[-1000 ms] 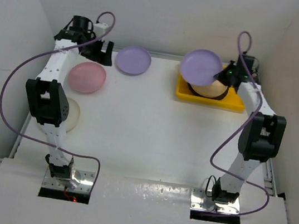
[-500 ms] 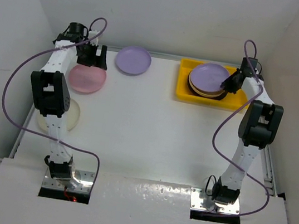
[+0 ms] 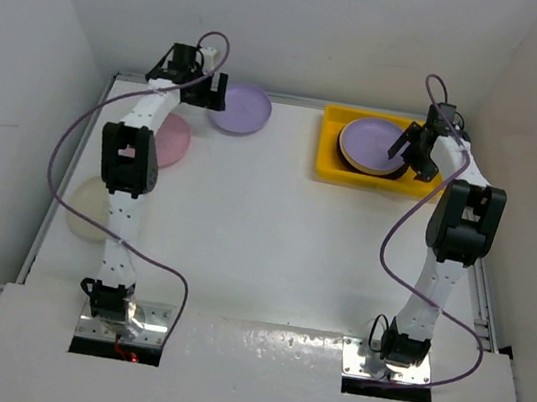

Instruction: Place the plates into the plastic bin on the countertop

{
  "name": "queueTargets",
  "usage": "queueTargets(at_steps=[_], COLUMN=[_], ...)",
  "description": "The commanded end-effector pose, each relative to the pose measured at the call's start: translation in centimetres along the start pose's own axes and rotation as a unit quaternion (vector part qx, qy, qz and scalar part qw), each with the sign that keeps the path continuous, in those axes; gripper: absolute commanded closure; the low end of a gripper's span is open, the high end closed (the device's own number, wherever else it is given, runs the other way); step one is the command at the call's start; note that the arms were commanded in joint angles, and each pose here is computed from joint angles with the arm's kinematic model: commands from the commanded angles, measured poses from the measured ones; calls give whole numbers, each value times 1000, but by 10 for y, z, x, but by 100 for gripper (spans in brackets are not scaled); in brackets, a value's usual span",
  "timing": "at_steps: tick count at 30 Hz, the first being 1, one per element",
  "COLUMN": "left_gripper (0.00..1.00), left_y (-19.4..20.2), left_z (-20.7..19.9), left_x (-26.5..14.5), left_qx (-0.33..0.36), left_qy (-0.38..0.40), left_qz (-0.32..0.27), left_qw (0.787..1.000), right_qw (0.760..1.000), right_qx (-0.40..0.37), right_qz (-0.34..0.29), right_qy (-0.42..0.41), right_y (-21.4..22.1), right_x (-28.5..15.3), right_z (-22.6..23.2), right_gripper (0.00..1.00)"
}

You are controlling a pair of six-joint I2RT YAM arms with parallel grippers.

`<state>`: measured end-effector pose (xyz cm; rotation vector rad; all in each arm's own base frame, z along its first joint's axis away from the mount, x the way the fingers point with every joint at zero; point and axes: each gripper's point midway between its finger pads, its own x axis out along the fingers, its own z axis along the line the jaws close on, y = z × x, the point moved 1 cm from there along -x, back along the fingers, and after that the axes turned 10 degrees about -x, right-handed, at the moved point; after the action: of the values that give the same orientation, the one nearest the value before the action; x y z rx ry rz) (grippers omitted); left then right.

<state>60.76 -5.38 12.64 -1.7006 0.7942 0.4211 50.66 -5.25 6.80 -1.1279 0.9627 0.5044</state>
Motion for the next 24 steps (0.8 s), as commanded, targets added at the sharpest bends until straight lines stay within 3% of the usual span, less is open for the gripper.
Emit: queueTargets(at_steps=[1,5,9,13,14,16,17,19,24], left_gripper=[0,0,0,33,48,62,78,99,100], left_y=[-26,-13,-5,19,32,44,42,46,8], left_z=[3,39,41,17,1,-17,-27,-42,-65], left_x=[35,65,77,88,93,95,91,84,32], left_qx=[-8,-34,-45,-43,-39,-41,-33,-35,-3], left_qy=[-56,-155,-151,-85,-32,26,54,96,138], left_qz=[-68,-91,-86,-45,-21,2,4,19,-4], left_qw=[996,983,984,994,999,999,998,995,990], right_qw=[998,997,995,991,989,986,982,978,939], right_qx=[-36,-53,-67,-87,-96,-113,-130,-148,-275], right_qz=[-46,-56,-74,-98,-111,-123,-136,-145,-156], right_qy=[11,3,-10,-16,-15,-17,-22,-34,-137], right_y=[-17,-15,-22,-32,-38,-38,-41,-41,-19], right_x=[-44,-60,-77,-94,-100,-105,-113,-118,-143], right_z=[0,11,26,42,44,59,66,77,143], right_gripper=[13,13,13,14,14,15,15,15,17])
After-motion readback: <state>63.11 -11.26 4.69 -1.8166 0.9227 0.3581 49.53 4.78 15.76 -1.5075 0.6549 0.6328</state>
